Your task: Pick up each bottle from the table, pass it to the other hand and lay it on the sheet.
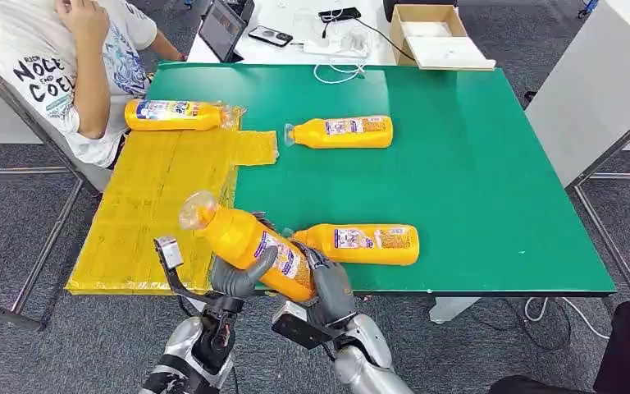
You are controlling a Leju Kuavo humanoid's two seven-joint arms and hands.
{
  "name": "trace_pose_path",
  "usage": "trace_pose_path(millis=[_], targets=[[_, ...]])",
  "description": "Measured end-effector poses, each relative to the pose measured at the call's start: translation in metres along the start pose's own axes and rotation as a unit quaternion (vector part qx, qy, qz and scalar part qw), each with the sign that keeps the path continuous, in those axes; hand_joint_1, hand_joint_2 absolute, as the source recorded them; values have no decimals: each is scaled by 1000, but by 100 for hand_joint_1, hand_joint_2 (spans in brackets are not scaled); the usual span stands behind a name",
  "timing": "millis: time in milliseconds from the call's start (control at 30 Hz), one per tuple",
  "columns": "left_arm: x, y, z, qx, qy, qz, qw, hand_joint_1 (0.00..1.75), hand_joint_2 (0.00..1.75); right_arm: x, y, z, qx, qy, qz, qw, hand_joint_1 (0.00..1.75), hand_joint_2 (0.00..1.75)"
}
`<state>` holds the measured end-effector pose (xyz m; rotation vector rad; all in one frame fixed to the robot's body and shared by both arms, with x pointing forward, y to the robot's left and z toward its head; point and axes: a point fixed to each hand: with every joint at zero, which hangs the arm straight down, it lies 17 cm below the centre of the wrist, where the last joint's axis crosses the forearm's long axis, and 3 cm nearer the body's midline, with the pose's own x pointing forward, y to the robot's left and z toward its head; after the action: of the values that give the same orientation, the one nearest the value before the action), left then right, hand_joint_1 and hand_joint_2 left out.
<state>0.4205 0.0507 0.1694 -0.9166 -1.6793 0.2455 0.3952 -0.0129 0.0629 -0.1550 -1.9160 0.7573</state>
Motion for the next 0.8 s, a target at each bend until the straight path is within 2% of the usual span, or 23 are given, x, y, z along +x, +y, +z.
trace_pose_path(millis=[267, 300, 333, 367, 400, 667, 767, 800], targets=[[0, 0, 0, 0, 0, 0, 1000, 175, 175, 0, 0, 0, 0, 0, 0, 1000, 175, 175], [0, 0, 0, 0, 0, 0, 1000, 175, 175, 0, 0, 0, 0, 0, 0, 1000, 72, 175], [0, 0, 0, 0, 0, 0, 1000, 175, 175, 0, 0, 0, 0, 0, 0, 1000, 0, 175], [0, 0, 0, 0, 0, 0, 1000, 175, 175, 0, 0, 0, 0, 0, 0, 1000, 0, 175], [0, 0, -1, -1, 0, -1, 1000, 175, 175, 0, 1, 0, 1, 1, 0, 1000, 0, 0], [2, -1, -4, 0, -5, -31, 1000, 175, 175, 0, -1, 3, -7, 14, -54, 998, 0, 0], [13, 3, -11, 12, -28, -69, 997, 175, 175, 10, -14, 1, -33, 6, -86, 996, 0, 0], [24, 8, -16, 27, -55, -107, 992, 175, 175, 15, -25, 0, -54, 0, -106, 993, 0, 0]])
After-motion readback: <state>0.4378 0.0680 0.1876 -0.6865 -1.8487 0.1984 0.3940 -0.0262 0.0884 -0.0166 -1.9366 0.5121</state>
